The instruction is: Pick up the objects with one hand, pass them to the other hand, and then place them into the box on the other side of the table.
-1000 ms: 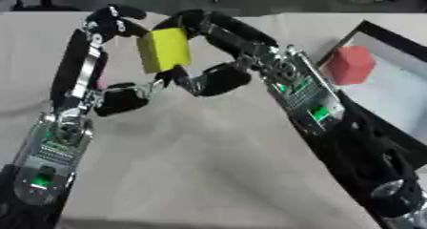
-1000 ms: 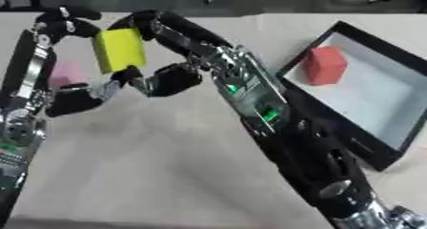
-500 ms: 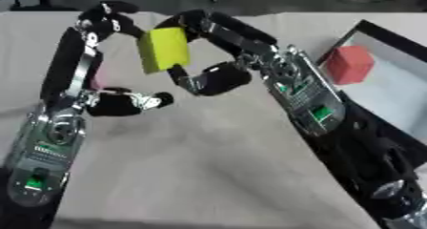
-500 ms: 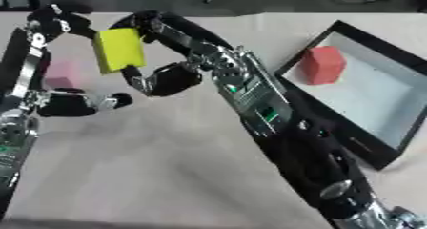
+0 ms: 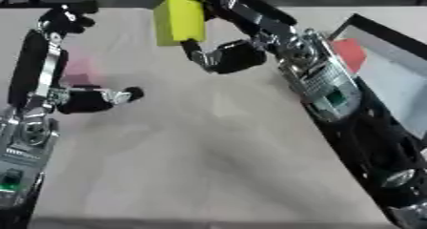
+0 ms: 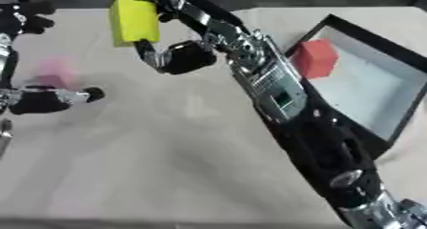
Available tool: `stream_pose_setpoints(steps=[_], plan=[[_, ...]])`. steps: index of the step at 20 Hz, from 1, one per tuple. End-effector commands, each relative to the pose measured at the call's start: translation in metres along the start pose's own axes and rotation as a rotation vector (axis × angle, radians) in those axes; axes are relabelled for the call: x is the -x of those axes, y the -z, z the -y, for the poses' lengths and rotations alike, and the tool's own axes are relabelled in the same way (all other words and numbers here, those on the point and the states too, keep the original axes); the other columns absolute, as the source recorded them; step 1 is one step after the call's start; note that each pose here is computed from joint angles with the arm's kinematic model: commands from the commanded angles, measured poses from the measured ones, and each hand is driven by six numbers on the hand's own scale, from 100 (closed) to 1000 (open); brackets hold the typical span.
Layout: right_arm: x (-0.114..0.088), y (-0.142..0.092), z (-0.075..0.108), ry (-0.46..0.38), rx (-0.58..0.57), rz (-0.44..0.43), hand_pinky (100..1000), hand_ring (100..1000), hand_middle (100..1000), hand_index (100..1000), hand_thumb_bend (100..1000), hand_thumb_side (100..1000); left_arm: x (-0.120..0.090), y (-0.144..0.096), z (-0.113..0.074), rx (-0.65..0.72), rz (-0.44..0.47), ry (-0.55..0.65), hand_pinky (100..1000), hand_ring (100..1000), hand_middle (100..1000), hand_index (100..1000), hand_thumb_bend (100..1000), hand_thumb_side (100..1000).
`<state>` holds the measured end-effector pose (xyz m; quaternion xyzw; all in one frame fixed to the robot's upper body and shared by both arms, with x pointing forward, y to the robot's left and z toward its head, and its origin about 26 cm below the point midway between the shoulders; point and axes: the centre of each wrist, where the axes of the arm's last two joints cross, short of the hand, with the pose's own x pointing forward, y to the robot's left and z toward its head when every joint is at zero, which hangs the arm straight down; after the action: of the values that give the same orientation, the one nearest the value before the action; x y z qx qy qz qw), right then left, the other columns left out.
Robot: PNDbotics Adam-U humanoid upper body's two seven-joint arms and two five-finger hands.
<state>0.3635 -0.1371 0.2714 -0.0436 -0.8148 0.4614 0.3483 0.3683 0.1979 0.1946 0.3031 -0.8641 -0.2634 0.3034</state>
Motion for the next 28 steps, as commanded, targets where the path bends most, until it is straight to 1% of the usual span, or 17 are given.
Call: stream_pose_setpoints(steps=[1, 4, 7, 8, 12, 15, 20, 23, 28], plan=[[-0.009, -0.006, 0.017, 0.001, 0.039, 0.017, 870, 843, 420, 539, 100, 100, 0.01, 0.002, -0.016, -0.035, -0.023, 0.037, 732, 721, 754, 865, 923, 100], [-0.013, -0.015, 0.031, 0.023, 0.084, 0.018, 878, 847, 424, 544, 100, 100, 0.025, -0.004, -0.024, -0.051, -0.081, 0.058, 725, 715, 748, 863, 899, 100], [-0.012, -0.029, 0.046, 0.045, 0.126, -0.007, 881, 850, 427, 548, 100, 100, 0.036, -0.01, -0.032, -0.075, -0.13, 0.074, 720, 710, 744, 858, 882, 100], [-0.01, -0.034, 0.05, 0.05, 0.14, -0.021, 883, 851, 429, 551, 100, 100, 0.04, -0.011, -0.035, -0.085, -0.145, 0.079, 716, 706, 741, 849, 850, 100], [0.006, -0.061, 0.07, 0.031, 0.173, -0.113, 889, 858, 436, 559, 100, 100, 0.05, -0.017, -0.047, -0.133, -0.197, 0.091, 712, 701, 739, 840, 794, 103], [0.019, -0.083, 0.085, 0.009, 0.203, -0.179, 889, 859, 438, 562, 100, 100, 0.053, -0.018, -0.054, -0.164, -0.214, 0.096, 713, 701, 738, 835, 784, 114], [0.047, -0.115, 0.109, -0.021, 0.247, -0.325, 891, 863, 440, 566, 100, 100, 0.055, -0.018, -0.06, -0.202, -0.231, 0.092, 709, 698, 737, 851, 775, 116], [0.061, -0.131, 0.12, -0.049, 0.286, -0.398, 890, 862, 440, 565, 100, 100, 0.055, -0.018, -0.063, -0.217, -0.238, 0.091, 709, 697, 736, 850, 775, 118], [0.08, -0.158, 0.132, -0.099, 0.321, -0.506, 886, 859, 438, 562, 100, 100, 0.056, -0.017, -0.068, -0.245, -0.244, 0.097, 708, 696, 734, 847, 777, 122]])
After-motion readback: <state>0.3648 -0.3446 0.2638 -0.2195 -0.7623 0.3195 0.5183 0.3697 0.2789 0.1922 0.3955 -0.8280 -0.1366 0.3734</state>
